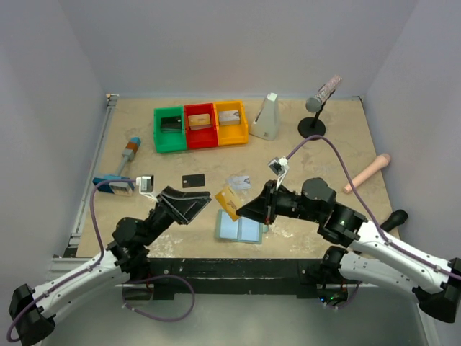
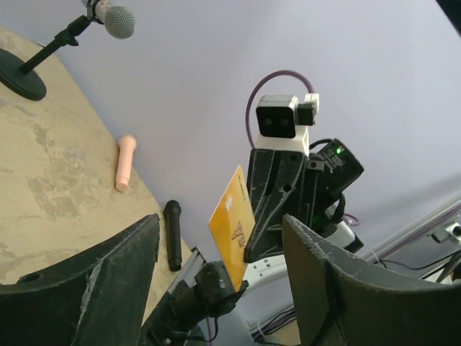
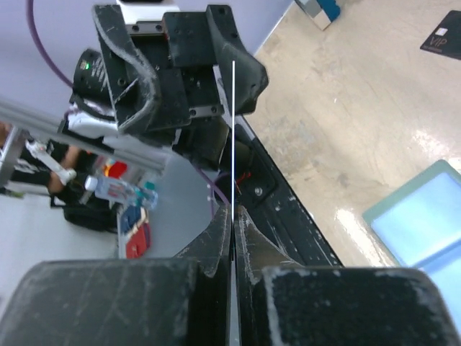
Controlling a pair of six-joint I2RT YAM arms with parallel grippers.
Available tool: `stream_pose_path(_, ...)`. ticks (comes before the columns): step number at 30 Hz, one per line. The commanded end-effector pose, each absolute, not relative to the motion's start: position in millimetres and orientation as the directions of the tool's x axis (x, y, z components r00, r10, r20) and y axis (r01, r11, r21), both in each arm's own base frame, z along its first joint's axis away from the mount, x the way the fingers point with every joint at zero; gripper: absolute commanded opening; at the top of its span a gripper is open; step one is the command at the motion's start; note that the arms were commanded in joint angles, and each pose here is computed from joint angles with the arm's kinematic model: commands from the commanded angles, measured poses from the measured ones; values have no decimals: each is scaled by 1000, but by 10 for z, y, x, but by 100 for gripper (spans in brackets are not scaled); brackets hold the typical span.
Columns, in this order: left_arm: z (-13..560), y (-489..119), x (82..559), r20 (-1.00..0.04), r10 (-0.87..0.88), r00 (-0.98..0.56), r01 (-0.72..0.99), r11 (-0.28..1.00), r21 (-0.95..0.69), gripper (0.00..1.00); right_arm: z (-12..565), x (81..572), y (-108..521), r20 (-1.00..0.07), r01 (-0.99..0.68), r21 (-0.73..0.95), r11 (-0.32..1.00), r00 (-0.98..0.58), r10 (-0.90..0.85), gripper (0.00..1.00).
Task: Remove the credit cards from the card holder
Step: Reset both arms
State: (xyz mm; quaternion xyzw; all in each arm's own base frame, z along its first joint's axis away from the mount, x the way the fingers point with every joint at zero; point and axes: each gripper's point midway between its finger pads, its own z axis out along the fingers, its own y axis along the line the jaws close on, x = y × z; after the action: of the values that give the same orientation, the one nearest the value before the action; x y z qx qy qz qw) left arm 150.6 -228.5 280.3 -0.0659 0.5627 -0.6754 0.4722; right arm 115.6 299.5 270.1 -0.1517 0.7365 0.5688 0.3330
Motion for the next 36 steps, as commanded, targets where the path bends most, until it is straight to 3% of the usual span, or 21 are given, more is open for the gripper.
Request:
stream_pose_path(1,2823,-2320,1403,-576,-631,-519,644,155,-749,75,2816,830,2787,-718,-700,662,269,-695,-42,0)
stream_pose_path(7,2853,-2685,1102,-720,-372,-585,750,90,-656,75,2812,571,2678,-700,-741,631,230,-671,-244,0)
stream_pose_path(9,2942,-2724,1001,-733,-343,-587,773,31,-633,75,2804,551,2661,-697,-747,624,229,-665,-270,0)
stream_pose_path(15,3001,-2725,934,-762,-320,-563,803,7,-596,73,2780,509,2635,-685,-748,625,226,-663,-300,0)
stream_pose_path(21,2986,-2778,862,-767,-281,-577,806,-42,-590,46,2767,484,2671,-677,-746,635,201,-662,-321,0)
stream_pose_path(24,2974,-2798,844,-765,-271,-584,804,-60,-592,38,2777,485,2688,-681,-749,634,191,-658,-322,0)
stream_pose_path(30,2952,-2817,821,-769,-253,-587,804,-74,-590,7,2779,491,2697,-680,-751,633,191,-656,-326,0)
stream_pose_path(31,2935,-2819,824,-768,-250,-590,802,-72,-593,0,2775,487,2693,-677,-748,635,193,-659,-326,7)
stream_pose_path(33,2915,-2812,830,-763,-257,-594,798,-67,-599,0,2759,531,2683,-684,-746,629,218,-665,-300,40)
stream_pose_path(36,2893,-2760,938,-728,-331,-600,778,-28,-628,0,2741,677,2643,-708,-732,615,294,-676,-203,52)
